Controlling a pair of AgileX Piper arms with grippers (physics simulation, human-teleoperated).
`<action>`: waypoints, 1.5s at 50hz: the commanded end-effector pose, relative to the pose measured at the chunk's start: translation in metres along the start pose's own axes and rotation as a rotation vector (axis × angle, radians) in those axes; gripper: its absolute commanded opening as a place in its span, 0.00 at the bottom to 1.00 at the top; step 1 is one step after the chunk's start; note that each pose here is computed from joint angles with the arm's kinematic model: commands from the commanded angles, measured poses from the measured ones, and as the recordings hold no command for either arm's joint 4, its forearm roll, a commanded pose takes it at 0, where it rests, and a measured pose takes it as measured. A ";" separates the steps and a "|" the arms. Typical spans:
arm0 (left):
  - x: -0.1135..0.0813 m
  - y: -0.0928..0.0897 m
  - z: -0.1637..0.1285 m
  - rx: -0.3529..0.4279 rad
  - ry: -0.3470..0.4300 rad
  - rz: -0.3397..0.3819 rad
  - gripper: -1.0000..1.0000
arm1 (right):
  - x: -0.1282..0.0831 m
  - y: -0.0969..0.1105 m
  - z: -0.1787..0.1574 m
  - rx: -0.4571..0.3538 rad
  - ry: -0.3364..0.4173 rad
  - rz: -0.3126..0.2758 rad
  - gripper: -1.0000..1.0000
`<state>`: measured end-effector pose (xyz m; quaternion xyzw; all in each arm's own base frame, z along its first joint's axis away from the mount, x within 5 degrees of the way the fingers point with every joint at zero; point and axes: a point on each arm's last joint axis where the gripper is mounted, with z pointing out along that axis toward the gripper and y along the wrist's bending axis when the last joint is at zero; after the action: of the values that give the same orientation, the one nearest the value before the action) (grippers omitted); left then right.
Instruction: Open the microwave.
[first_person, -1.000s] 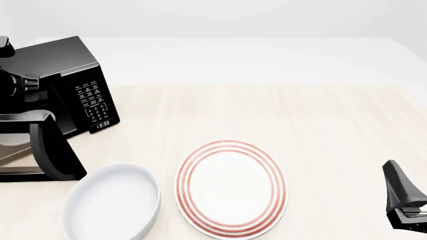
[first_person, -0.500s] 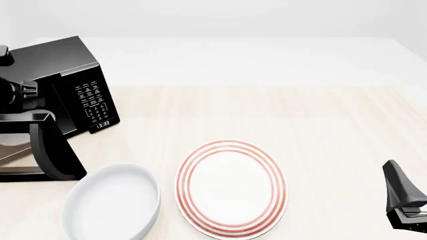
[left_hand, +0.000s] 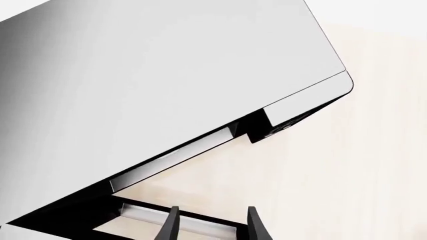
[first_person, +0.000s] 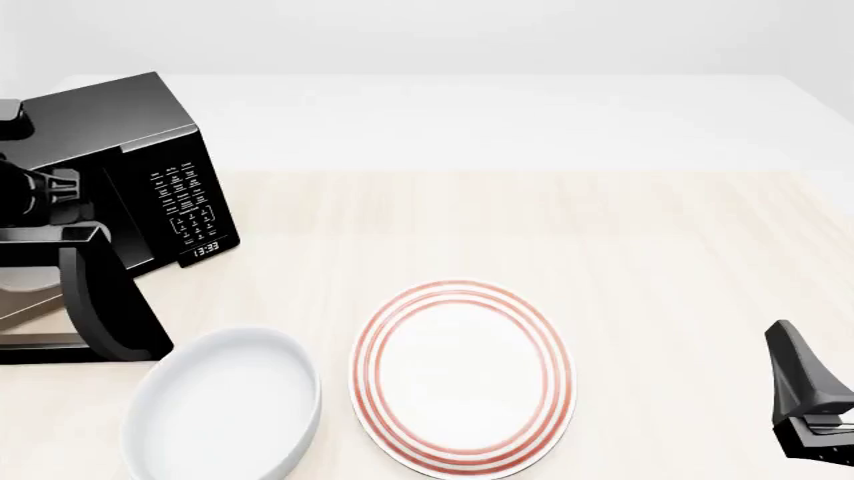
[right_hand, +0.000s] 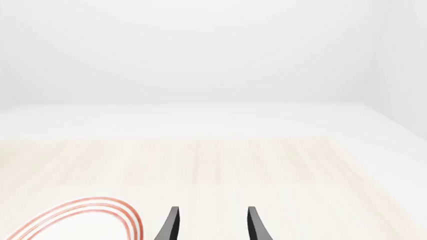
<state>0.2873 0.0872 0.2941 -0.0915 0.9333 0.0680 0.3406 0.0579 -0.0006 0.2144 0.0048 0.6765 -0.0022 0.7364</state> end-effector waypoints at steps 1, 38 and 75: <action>0.001 0.001 -0.004 -0.001 0.003 0.004 1.00 | 0.000 0.000 0.000 0.000 0.000 0.000 1.00; 0.026 0.003 -0.021 -0.012 0.011 -0.020 1.00 | 0.000 0.000 0.000 0.000 0.000 0.000 1.00; 0.046 0.012 -0.049 -0.050 -0.029 -0.117 1.00 | 0.000 0.000 0.000 0.000 0.000 0.000 1.00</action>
<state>0.2279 0.0849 0.2996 -0.1381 0.9245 0.0741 0.3475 0.0579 -0.0006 0.2144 0.0048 0.6765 -0.0022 0.7364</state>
